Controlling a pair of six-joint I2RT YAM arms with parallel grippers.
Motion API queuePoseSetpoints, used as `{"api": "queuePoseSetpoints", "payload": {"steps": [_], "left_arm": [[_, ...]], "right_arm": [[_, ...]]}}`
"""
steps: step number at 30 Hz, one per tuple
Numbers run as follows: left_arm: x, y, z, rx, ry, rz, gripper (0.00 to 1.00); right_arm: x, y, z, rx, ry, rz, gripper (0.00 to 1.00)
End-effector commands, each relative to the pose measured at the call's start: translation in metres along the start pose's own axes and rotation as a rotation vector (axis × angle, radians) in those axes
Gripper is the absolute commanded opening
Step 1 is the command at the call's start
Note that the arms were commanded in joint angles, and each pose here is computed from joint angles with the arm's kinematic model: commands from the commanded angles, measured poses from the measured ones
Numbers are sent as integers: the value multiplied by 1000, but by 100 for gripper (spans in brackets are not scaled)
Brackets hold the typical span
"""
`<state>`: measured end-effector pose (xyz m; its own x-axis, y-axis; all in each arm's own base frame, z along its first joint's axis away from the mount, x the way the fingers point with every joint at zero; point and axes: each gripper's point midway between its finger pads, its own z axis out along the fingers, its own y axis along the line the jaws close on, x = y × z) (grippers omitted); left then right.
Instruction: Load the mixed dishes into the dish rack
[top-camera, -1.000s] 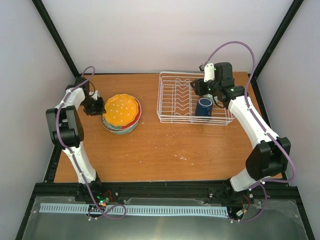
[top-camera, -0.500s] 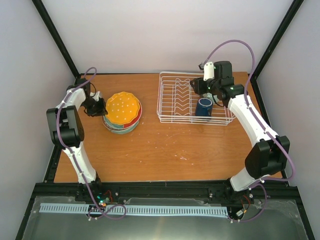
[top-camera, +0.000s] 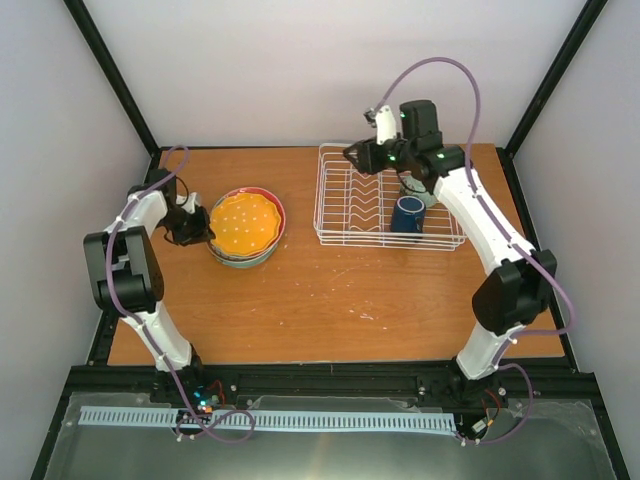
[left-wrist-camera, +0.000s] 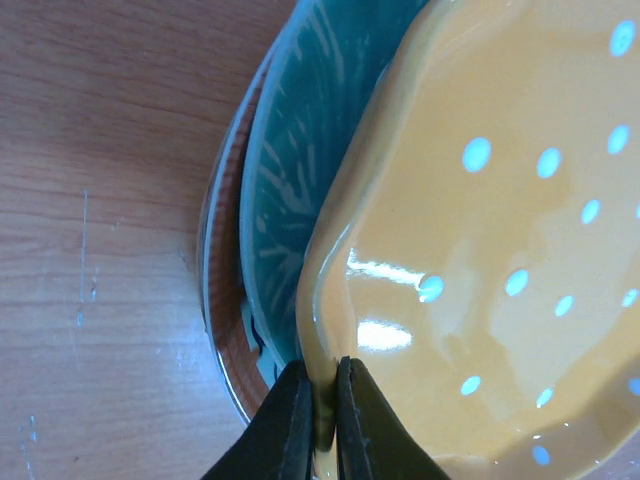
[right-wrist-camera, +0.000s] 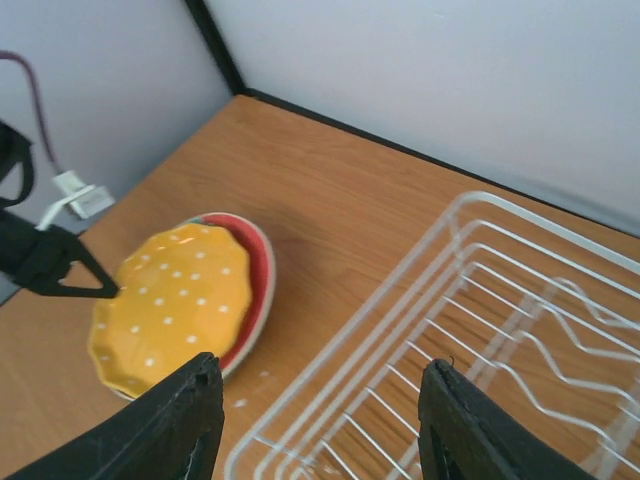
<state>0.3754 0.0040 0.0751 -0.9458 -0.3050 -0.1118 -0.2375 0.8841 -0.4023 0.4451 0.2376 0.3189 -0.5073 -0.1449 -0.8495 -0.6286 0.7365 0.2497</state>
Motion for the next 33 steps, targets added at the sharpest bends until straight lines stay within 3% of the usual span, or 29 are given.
{"api": "queuePoseSetpoints", "payload": {"steps": [1, 9, 16, 20, 33], "left_arm": [[-8, -22, -26, 61, -89, 37, 1], [-17, -28, -42, 57, -153, 71, 1], [-19, -33, -33, 123, -203, 89, 1], [-27, -38, -42, 149, -278, 98, 1], [-27, -45, -73, 187, -351, 112, 0]], "right_arm": [[2, 46, 22, -157, 51, -13, 54], [18, 87, 49, -281, 122, -2, 56], [31, 93, 61, -341, 179, 48, 57], [38, 99, 68, -393, 211, 87, 59], [66, 109, 93, -479, 301, 135, 66]]}}
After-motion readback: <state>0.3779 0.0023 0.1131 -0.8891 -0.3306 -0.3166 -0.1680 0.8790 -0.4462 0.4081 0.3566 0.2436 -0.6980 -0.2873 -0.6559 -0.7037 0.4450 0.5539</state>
